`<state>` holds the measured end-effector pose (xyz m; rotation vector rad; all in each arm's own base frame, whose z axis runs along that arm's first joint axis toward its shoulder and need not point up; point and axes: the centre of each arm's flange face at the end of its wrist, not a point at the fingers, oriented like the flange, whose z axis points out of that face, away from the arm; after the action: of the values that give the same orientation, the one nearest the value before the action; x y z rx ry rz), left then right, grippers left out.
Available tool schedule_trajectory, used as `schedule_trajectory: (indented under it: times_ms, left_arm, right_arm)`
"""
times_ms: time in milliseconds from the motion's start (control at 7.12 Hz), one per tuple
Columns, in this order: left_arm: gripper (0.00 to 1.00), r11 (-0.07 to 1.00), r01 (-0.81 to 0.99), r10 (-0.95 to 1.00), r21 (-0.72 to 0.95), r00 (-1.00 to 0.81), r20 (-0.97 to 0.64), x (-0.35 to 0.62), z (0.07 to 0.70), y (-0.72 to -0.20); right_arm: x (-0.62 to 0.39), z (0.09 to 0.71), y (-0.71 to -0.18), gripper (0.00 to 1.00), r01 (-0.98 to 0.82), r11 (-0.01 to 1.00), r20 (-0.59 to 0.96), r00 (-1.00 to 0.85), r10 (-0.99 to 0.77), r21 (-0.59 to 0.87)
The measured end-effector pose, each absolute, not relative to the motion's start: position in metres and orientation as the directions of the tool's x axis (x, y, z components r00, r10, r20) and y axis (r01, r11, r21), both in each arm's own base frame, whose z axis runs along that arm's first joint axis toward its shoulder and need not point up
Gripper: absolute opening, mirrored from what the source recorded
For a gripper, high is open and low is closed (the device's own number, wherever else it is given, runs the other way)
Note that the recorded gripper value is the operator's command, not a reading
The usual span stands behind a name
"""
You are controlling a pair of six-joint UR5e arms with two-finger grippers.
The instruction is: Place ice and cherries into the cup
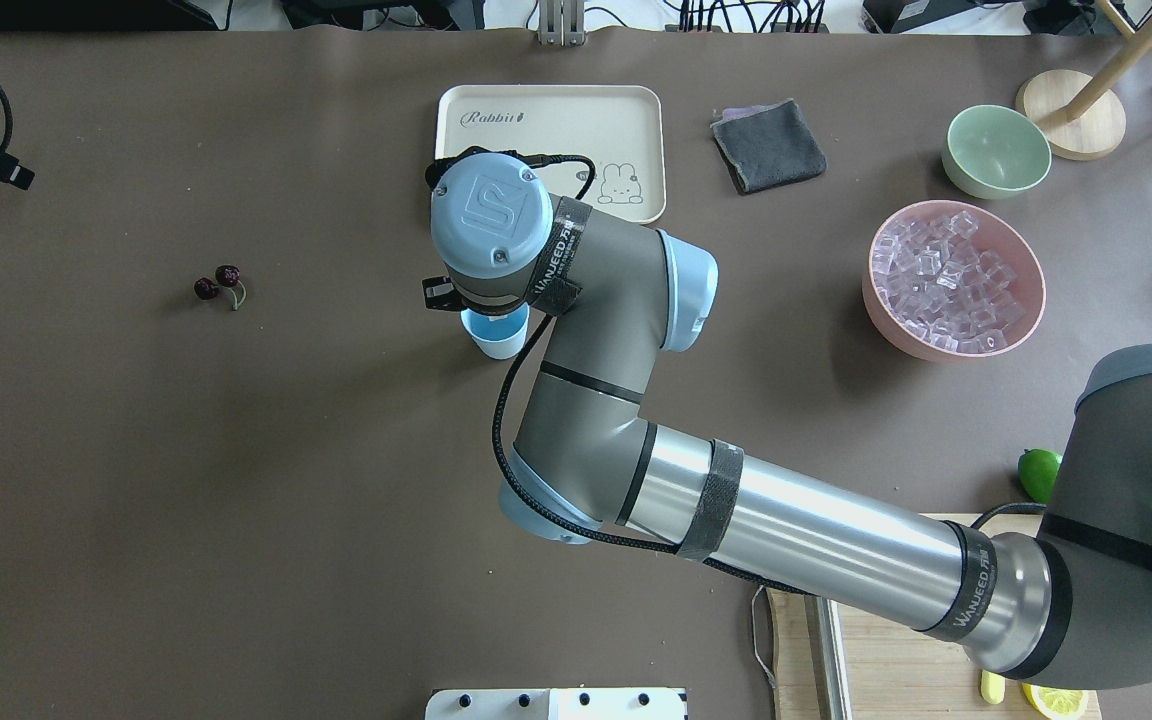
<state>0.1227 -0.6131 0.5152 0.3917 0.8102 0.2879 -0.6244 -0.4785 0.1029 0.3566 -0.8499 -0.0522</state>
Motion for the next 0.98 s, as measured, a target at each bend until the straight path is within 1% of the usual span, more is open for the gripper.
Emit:
schedule_trajectory:
  times_ms: [140, 281, 562, 702, 843, 983]
  left_arm:
    - [0.98, 0.890, -0.099, 0.394, 0.444, 0.657, -0.643, 0.123, 0.514, -0.613]
    - [0.98, 0.890, -0.099, 0.394, 0.444, 0.657, -0.643, 0.124, 0.514, -0.614]
    - [0.98, 0.891, -0.099, 0.393, 0.444, 0.657, -0.643, 0.124, 0.513, -0.615]
    - [0.98, 0.891, -0.099, 0.392, 0.442, 0.657, -0.644, 0.124, 0.514, -0.615]
    - [0.98, 0.892, -0.097, 0.390, 0.441, 0.657, -0.646, 0.125, 0.513, -0.615]
    - [0.98, 0.894, -0.094, 0.386, 0.437, 0.656, -0.649, 0.127, 0.512, -0.614]
  right_arm:
    - [-0.629, 0.106, -0.479, 0.77, -0.099, 0.936, 0.729, 0.657, -0.193, 0.337]
    - [-0.631, 0.109, -0.478, 0.99, -0.097, 0.935, 0.729, 0.656, -0.197, 0.340]
    - [-0.627, 0.107, -0.482, 1.00, -0.091, 0.932, 0.724, 0.657, -0.208, 0.350]
    - [-0.605, 0.104, -0.500, 1.00, -0.074, 0.931, 0.718, 0.660, -0.223, 0.357]
    - [-0.554, 0.103, -0.524, 1.00, -0.031, 0.937, 0.713, 0.658, -0.243, 0.348]
    - [-0.480, 0.114, -0.547, 1.00, 0.017, 0.944, 0.707, 0.658, -0.259, 0.331]
